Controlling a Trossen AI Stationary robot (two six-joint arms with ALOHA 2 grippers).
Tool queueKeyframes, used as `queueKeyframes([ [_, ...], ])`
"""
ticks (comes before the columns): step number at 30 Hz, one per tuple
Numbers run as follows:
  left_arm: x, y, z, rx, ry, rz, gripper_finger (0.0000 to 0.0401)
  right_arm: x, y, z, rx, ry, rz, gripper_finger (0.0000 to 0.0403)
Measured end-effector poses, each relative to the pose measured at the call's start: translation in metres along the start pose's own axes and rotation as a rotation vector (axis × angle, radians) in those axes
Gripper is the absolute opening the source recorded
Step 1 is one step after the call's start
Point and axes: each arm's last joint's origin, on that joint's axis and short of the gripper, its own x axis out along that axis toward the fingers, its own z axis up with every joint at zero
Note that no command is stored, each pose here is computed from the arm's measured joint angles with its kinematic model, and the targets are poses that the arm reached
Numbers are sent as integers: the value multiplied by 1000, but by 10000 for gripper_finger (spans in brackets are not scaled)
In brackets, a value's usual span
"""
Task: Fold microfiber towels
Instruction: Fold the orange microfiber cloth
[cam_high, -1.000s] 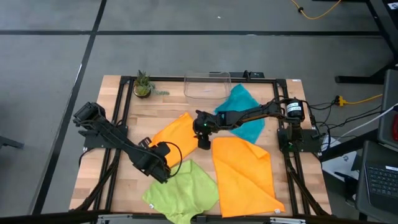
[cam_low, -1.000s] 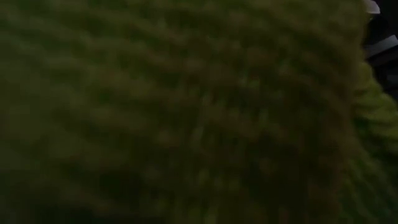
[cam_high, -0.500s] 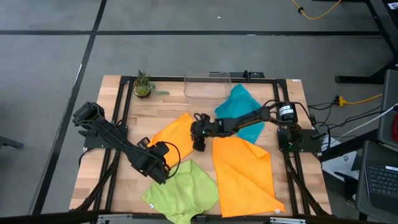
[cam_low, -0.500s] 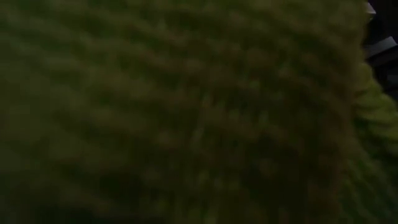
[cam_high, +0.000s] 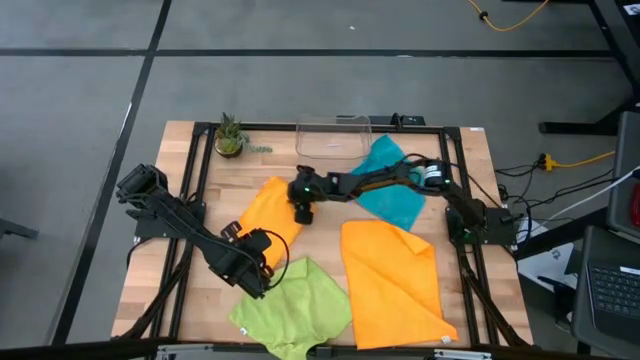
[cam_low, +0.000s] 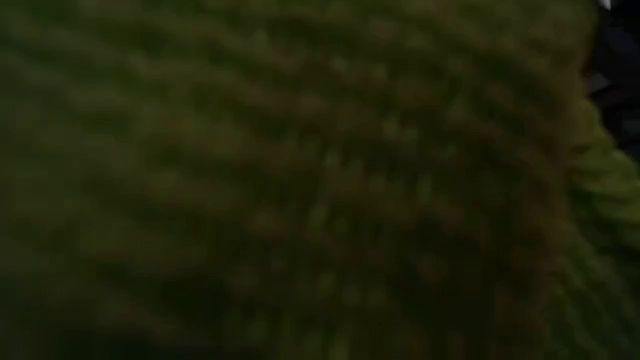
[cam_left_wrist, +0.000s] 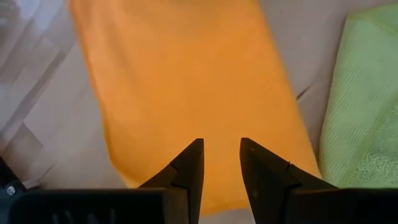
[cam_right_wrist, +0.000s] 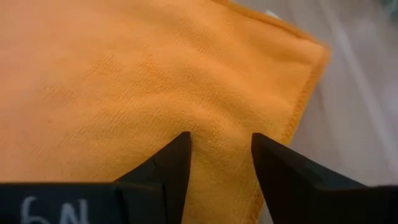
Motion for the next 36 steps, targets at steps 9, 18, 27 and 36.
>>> queueKeyframes([
  [9, 0, 0, 0, -1, -2, 1, 96, 13, -29, 54, -30, 26, -22, 173],
  [18, -7, -1, -6, 6, -6, -10, 96, -21, -8, 61, 113, 205, 312, 173],
  [27, -32, -4, -19, 2, -80, -29, 96, 2, 42, 19, 93, 138, 203, 173],
  [36, -33, -5, -22, -15, -88, -38, 96, 11, -13, 7, 77, 80, 74, 173],
])
